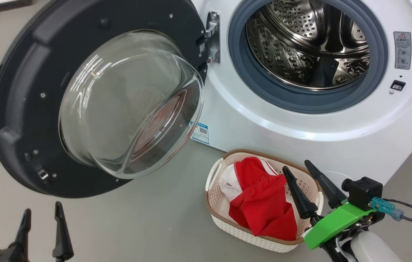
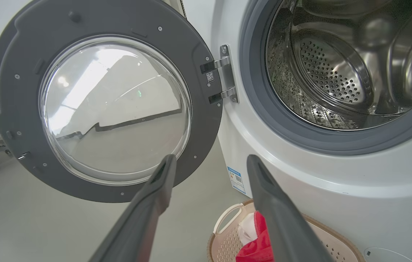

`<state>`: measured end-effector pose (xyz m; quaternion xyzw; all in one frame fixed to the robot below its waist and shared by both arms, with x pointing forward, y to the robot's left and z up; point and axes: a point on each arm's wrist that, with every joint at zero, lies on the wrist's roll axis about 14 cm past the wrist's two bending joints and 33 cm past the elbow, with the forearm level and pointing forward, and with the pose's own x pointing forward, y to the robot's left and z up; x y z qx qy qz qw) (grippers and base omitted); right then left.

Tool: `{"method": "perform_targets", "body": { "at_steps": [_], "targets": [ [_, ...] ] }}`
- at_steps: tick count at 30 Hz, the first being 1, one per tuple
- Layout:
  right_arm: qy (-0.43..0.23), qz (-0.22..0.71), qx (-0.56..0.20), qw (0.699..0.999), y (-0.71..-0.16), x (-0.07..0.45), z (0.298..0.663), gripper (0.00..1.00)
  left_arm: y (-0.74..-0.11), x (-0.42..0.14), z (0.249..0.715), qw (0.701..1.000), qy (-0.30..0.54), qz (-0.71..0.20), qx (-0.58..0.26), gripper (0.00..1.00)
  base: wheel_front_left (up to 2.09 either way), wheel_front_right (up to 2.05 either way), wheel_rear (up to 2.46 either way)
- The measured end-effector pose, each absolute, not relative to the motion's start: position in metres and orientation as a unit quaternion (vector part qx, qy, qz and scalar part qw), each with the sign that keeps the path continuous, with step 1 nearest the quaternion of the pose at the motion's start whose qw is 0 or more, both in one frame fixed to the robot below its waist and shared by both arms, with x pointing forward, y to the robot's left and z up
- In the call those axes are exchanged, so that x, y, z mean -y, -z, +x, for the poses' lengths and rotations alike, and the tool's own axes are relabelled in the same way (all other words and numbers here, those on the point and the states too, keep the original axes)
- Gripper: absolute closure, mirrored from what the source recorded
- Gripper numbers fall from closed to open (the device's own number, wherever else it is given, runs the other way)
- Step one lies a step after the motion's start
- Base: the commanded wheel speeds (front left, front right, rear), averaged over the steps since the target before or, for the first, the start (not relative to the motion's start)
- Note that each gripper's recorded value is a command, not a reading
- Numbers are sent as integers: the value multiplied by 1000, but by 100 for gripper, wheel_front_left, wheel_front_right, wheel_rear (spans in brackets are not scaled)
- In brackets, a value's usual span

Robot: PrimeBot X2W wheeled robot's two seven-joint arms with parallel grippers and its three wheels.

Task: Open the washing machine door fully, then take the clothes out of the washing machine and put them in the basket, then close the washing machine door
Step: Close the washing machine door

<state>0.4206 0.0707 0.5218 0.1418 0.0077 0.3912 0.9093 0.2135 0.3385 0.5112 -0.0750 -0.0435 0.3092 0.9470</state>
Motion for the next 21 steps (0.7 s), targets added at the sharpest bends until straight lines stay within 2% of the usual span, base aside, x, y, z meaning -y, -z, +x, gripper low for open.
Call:
{"method": "perform_targets", "body": {
  "at_steps": [5, 6, 7, 10, 21],
  "targets": [
    [-390, 143, -8, 909, -521, -70, 421, 0, -512, -340, 214, 947, -309, -72, 43, 0, 0, 0, 0],
    [-390, 143, -8, 909, -521, -70, 421, 0, -512, -340, 214, 947, -309, -72, 43, 13, 0, 0, 0],
    [-390, 143, -8, 910, -521, -70, 422, 0, -512, -340, 214, 948, -309, -72, 43, 31, 0, 0, 0],
    [-389, 144, -8, 910, -521, -70, 422, 0, -512, -341, 214, 948, -307, -69, 40, 100, 0, 0, 0],
    [-381, 148, -9, 912, -519, -66, 427, 0, -542, -352, 227, 953, -291, -49, 72, 100, 0, 0, 0]
  ]
}}
